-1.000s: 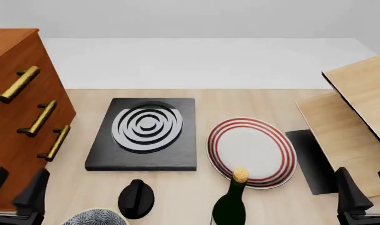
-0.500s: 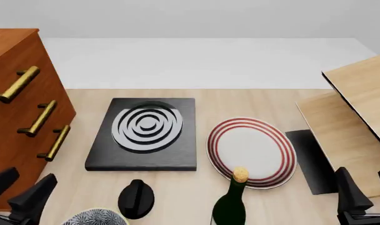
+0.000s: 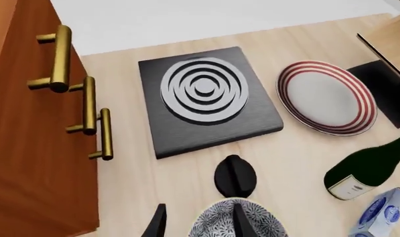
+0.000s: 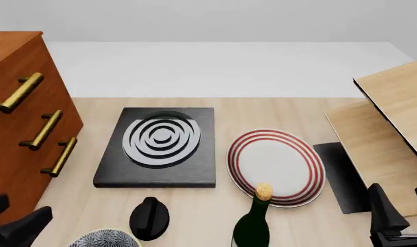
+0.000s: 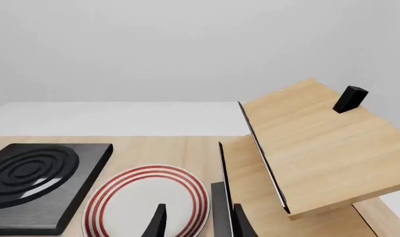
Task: Pick up the akita bowl and put it on the plate.
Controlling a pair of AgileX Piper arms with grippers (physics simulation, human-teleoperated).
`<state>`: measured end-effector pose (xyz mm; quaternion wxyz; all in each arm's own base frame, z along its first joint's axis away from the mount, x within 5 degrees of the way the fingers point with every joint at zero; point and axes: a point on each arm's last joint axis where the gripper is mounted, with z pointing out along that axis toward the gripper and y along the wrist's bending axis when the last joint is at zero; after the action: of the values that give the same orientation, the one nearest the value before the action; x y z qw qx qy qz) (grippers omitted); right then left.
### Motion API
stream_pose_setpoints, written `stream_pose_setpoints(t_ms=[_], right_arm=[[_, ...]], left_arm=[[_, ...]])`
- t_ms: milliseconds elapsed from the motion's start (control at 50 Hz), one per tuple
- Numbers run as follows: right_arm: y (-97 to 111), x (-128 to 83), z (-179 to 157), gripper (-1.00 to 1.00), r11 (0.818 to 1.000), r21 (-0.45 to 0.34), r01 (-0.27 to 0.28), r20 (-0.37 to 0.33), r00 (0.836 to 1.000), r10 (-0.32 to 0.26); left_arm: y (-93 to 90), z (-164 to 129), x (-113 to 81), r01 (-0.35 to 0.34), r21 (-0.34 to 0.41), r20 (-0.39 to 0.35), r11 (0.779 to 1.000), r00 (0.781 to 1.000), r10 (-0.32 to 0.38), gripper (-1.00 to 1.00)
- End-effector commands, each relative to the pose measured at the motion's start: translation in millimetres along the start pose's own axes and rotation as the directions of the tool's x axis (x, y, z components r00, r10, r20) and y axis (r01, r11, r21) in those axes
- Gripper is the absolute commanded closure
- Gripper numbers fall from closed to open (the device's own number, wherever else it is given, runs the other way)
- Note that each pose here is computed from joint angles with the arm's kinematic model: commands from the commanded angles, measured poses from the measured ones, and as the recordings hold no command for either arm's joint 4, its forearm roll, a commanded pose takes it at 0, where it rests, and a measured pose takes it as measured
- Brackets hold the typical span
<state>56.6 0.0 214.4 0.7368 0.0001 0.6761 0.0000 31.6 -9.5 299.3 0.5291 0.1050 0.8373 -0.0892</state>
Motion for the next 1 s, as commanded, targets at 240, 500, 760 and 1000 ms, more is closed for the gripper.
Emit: stream_pose_setpoints(t_ms=[240,500,760,1000], right_arm=[[0.0,0.0,0.0,-1.00,1.000,0.000,0.000,0.000,1.000,0.000],[0.0,0.0,0.0,-1.00,1.000,0.000,0.000,0.000,1.000,0.000],[0.0,0.0,0.0,-1.00,1.000,0.000,0.000,0.000,1.000,0.000],[0.0,0.0,0.0,-1.00,1.000,0.000,0.000,0.000,1.000,0.000]], left_arm=[[-1.6,5.0,16.0,-0.038,0.059,-0.190,0.998,0.981,0.048,-1.00],[-0.7,10.2,27.5,-0.040,0.048,-0.235,0.998,0.971,0.050,-1.00],[1.0,12.3,35.8,-0.031,0.011,-0.262,0.999,0.964,0.033,-1.00],[2.1,18.0,47.3,-0.030,-0.006,-0.285,1.000,0.958,0.027,-1.00]])
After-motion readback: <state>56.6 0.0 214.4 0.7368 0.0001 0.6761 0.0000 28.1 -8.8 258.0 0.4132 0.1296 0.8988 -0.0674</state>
